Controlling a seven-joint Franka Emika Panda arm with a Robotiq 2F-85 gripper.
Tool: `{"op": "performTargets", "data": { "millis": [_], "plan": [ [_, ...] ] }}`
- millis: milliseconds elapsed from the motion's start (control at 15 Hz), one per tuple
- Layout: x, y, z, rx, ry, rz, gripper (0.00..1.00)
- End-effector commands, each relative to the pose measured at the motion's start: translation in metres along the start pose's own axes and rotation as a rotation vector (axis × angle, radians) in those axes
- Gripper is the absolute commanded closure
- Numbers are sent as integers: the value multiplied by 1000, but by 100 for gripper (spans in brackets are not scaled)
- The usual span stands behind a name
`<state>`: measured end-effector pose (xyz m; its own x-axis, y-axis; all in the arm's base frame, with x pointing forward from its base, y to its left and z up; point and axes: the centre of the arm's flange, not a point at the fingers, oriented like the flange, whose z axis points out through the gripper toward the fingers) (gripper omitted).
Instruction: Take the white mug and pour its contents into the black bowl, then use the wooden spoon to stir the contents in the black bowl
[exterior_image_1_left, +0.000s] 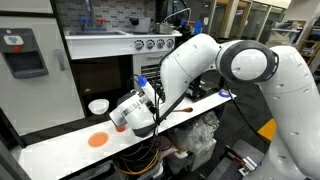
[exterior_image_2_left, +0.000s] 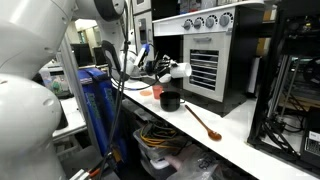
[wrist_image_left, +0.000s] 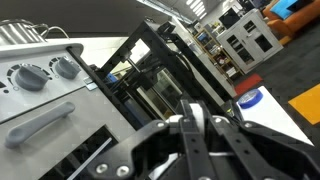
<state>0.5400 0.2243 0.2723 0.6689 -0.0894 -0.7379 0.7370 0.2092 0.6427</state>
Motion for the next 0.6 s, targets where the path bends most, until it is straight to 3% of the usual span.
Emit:
{"op": "performTargets", "data": {
  "millis": [0,533],
  "plan": [
    [1,6,4,63,34,13,98],
    [4,27,2,145,72,58,98]
  ]
}}
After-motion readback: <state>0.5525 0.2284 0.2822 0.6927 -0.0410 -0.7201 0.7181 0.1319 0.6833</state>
